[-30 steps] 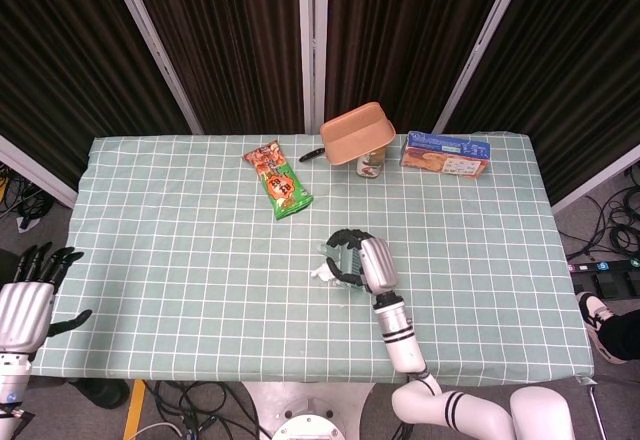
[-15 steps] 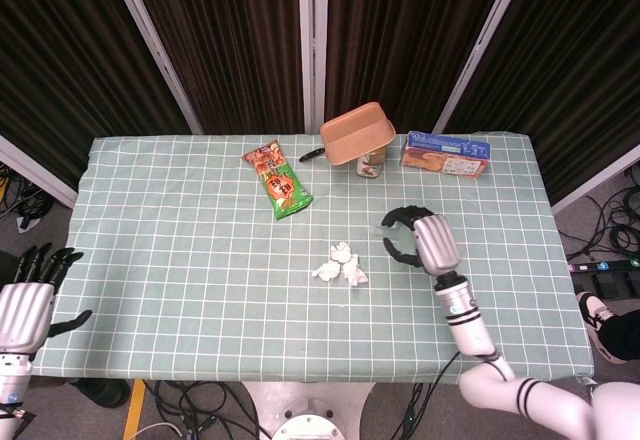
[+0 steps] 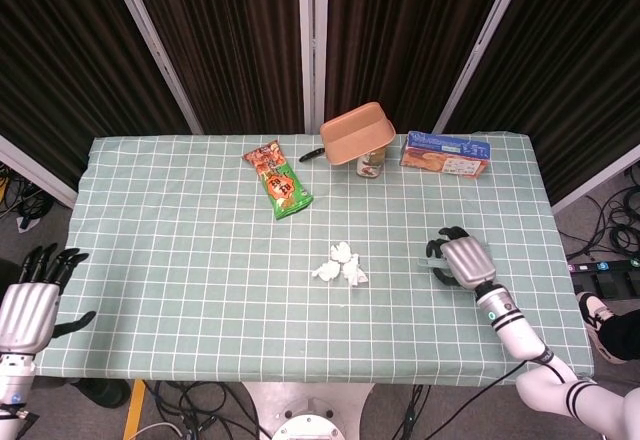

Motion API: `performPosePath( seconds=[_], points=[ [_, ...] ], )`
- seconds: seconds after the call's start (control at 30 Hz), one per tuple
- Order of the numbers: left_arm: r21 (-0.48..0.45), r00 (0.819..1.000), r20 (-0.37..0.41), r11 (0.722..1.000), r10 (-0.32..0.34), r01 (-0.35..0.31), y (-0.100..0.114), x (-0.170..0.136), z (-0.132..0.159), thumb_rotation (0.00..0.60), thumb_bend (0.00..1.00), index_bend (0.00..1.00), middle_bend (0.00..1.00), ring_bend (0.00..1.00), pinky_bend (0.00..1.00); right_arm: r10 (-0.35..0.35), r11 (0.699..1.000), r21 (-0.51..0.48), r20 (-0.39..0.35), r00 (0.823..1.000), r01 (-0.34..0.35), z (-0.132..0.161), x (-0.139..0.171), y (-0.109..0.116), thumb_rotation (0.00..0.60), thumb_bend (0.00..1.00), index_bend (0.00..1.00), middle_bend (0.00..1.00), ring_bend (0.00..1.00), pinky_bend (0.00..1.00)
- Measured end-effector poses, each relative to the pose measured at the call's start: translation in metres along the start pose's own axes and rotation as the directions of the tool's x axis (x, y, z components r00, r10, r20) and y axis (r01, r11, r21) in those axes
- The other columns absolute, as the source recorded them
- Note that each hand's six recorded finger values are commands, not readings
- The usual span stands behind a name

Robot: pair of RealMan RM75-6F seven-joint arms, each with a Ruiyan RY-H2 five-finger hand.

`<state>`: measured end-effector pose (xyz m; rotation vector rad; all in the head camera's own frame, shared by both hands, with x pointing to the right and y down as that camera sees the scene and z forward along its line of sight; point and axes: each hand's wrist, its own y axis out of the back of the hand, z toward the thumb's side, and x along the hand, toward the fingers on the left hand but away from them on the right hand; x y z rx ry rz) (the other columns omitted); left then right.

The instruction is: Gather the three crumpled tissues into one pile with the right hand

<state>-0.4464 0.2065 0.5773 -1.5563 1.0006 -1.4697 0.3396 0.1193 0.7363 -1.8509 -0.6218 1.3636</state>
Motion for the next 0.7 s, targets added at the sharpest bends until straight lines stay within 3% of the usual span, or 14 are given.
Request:
performPosePath(
  seconds=[0.07, 0.17, 0.33, 0.57, 0.7],
  points=[
    [-0.001, 1.000, -0.003, 1.000, -0.005, 0.005, -0.001, 0.000, 0.000, 0.600, 0.07, 0.18, 0.14, 0.05, 0.07, 0.014, 1.000, -0.006, 0.005, 1.000, -0.014, 0.001, 0.001, -0.001, 0.600, 0.26, 0.08, 0.21, 0.00, 0.08],
    [-0.005, 1.000, -0.005, 1.000, -0.011, 0.011, -0.003, 0.000, -0.001, 0.600, 0.07, 0.18, 0.14, 0.05, 0.07, 0.004, 1.000, -0.023, 0.004, 1.000, -0.004, 0.004, 0.007, 0.005, 0.600, 0.23, 0.04, 0.17, 0.00, 0.08],
    [-0.002, 1.000, -0.007, 1.000, -0.019, 0.019, -0.006, 0.002, -0.003, 0.600, 0.07, 0.18, 0.14, 0.05, 0.07, -0.101, 0.993, -0.061, 0.022, 0.995, 0.102, -0.002, 0.029, 0.035, 0.600, 0.23, 0.04, 0.18, 0.00, 0.08],
    [-0.004, 1.000, -0.009, 1.000, -0.026, 0.026, -0.014, 0.003, -0.004, 0.600, 0.07, 0.18, 0.14, 0.05, 0.07, -0.293, 0.948, -0.098, 0.099, 0.951, 0.303, -0.034, 0.099, 0.093, 0.600, 0.27, 0.03, 0.14, 0.00, 0.07],
    [0.004, 1.000, -0.009, 1.000, -0.001, 0.001, -0.015, 0.004, -0.003, 0.600, 0.07, 0.18, 0.14, 0.05, 0.07, -0.364, 0.919, -0.106, 0.147, 0.920, 0.381, -0.042, 0.143, 0.109, 0.600, 0.28, 0.03, 0.14, 0.00, 0.05]
  ],
)
